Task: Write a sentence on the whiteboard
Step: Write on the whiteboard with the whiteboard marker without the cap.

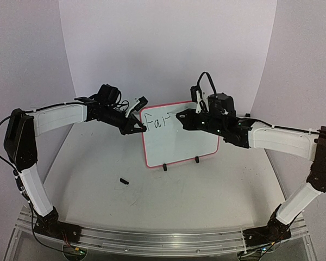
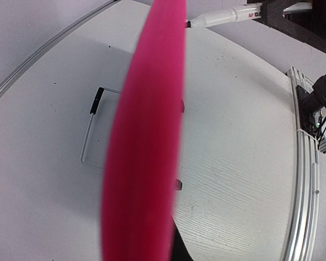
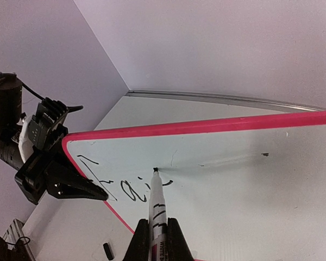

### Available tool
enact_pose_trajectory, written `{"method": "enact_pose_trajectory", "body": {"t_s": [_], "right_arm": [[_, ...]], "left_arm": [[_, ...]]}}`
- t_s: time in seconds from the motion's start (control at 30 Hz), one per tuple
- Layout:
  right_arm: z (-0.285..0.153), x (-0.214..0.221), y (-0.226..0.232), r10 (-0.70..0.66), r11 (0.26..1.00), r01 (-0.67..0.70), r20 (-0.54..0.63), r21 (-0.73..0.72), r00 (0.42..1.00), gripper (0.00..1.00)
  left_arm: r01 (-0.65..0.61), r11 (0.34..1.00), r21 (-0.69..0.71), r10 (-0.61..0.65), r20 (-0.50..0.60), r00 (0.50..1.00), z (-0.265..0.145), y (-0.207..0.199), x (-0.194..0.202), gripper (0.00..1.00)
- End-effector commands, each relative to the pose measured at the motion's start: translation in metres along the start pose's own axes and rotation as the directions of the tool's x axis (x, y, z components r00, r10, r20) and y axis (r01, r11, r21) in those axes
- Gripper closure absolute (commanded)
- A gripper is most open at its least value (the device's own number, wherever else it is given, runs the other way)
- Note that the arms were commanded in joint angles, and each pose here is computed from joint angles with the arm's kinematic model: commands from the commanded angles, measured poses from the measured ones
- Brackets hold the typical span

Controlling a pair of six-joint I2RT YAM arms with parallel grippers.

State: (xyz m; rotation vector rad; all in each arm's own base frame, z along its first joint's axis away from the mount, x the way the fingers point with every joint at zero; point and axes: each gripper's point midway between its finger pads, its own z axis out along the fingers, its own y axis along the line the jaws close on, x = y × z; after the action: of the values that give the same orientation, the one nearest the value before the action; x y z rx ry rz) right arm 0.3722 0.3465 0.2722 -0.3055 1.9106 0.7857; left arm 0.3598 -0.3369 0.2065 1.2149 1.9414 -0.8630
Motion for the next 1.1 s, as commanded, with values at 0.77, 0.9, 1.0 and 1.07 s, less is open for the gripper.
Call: {"method": "enact_pose_trajectory", "body": {"t_s": [0.77, 0.9, 1.0, 1.07], "right_arm": [[0.010, 0.041, -0.028, 0.028, 0.995, -0.020, -0.087, 0.095, 0.996, 1.00], [0.008, 0.042, -0.030, 0.028, 0.994, -0.018, -0.091, 0.104, 0.995, 1.00], [0.006, 0.039, -0.032, 0.025, 0.993, -0.015, -0.083, 0.117, 0.996, 1.00], [0.004, 0.036, -0.031, 0.023, 0.993, -0.014, -0.076, 0.116, 0.997, 1.00]], "left_arm": [[-0.001, 0.998, -0.061, -0.007, -0.122, 0.992, 0.010, 0.013, 0.032, 1.00], [-0.002, 0.998, -0.063, -0.006, -0.123, 0.992, 0.010, 0.013, 0.032, 1.00], [-0.002, 0.998, -0.063, -0.006, -0.122, 0.992, 0.010, 0.013, 0.032, 1.00], [-0.003, 0.998, -0.061, -0.004, -0.122, 0.992, 0.010, 0.012, 0.031, 1.00]]}}
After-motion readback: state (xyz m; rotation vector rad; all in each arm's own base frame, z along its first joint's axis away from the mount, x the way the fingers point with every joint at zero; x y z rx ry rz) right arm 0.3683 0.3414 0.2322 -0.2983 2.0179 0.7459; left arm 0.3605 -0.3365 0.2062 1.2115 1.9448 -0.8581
